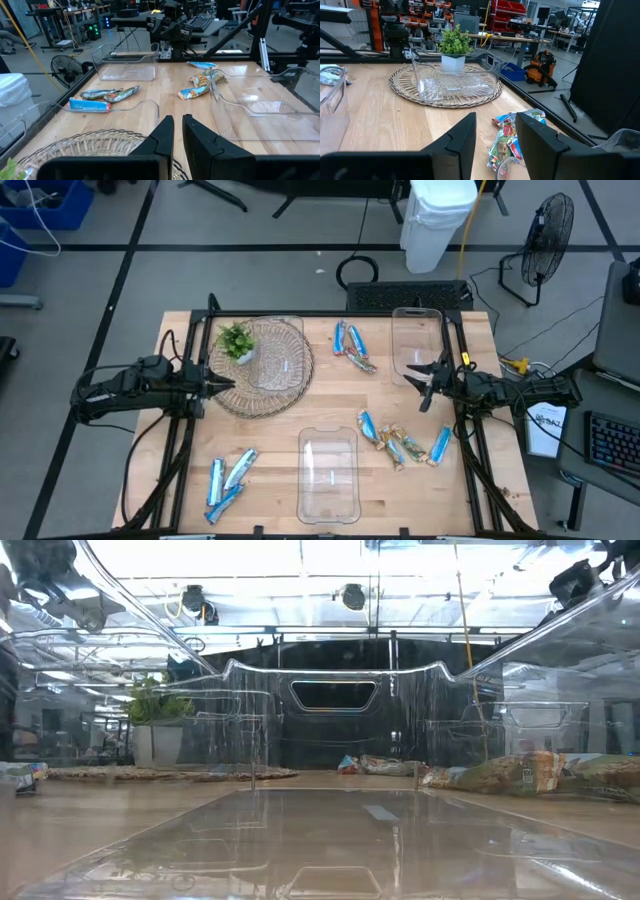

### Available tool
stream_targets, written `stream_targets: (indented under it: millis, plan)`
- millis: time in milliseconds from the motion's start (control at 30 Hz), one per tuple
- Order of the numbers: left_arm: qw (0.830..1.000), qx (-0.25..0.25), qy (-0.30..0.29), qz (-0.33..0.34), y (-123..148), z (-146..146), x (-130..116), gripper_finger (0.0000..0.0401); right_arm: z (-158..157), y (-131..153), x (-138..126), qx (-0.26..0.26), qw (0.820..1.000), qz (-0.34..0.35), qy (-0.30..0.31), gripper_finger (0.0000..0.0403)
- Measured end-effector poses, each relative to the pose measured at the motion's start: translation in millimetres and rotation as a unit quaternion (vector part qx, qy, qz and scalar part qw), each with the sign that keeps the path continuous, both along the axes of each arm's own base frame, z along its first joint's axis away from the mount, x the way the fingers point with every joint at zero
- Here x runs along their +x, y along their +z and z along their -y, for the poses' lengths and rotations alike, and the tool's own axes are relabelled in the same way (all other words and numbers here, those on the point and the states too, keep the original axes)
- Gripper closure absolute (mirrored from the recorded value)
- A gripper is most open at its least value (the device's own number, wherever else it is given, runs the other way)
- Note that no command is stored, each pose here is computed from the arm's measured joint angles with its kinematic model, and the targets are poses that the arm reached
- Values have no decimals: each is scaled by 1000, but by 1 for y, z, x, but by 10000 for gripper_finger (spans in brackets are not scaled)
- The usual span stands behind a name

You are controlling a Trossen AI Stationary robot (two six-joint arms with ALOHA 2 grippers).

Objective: Pick and place Granola Bars by type
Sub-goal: Put the yellow granola bar into the bottom transparent bin

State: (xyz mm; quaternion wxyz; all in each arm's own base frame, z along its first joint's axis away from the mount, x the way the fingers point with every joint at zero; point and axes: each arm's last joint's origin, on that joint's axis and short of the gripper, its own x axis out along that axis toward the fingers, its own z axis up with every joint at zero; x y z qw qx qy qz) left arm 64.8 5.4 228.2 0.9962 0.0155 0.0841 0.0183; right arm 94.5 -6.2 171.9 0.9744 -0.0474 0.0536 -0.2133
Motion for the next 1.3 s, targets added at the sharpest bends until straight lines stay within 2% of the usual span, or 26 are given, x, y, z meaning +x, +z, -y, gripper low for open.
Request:
stream_targets:
  millis: [100, 133, 200, 267, 367, 533, 633, 733, 900, 933, 1000, 1067, 1133, 1200, 1300]
  plan:
    - [1000, 3, -1, 6, 1, 0, 0, 354, 0, 0, 0, -1, 1000, 0, 0, 273]
    - [1000, 9, 0, 10, 2, 0, 0, 354, 0, 0, 0, -21, 1000, -9, 0, 273]
    - [999, 34, 5, 16, 3, -1, 0, 354, 2, 1, -1, -106, 993, -49, -25, 273]
    - [998, 56, 8, 16, 4, -1, 1, 354, 3, 1, -2, -179, 979, -90, -47, 273]
    - [996, 82, 11, 15, 4, -1, 1, 354, 4, 1, -2, -257, 955, -140, -53, 273]
    - [995, 96, 17, 15, 4, -2, 1, 354, 4, 1, -2, -324, 928, -179, -47, 273]
    - [995, 92, 18, 16, 4, -2, 1, 354, 4, 1, -2, -391, 894, -217, -37, 273]
    - [996, 84, 19, 16, 4, -2, 1, 354, 4, 1, -2, -420, 876, -233, -33, 273]
    - [998, 56, 23, 18, 4, -2, 1, 354, 4, 3, -2, -421, 879, -221, -39, 273]
    - [998, 48, 24, 19, 4, -2, 1, 354, 4, 5, -2, -419, 883, -207, -37, 273]
    - [999, 32, 27, 20, 4, -2, 1, 354, 2, 10, 0, -391, 908, -148, -9, 273]
    - [999, 26, 27, 21, 4, -2, 1, 354, -1, 17, 1, -330, 943, -47, 10, 273]
    - [999, 26, 27, 21, 4, -2, 1, 354, -2, 25, 0, -257, 964, 62, 22, 273]
    - [999, 26, 27, 21, 4, -2, 1, 354, -3, 33, -2, -198, 968, 151, 35, 273]
    - [999, 26, 27, 21, 4, -2, 0, 354, -3, 46, -9, -88, 956, 273, 55, 273]
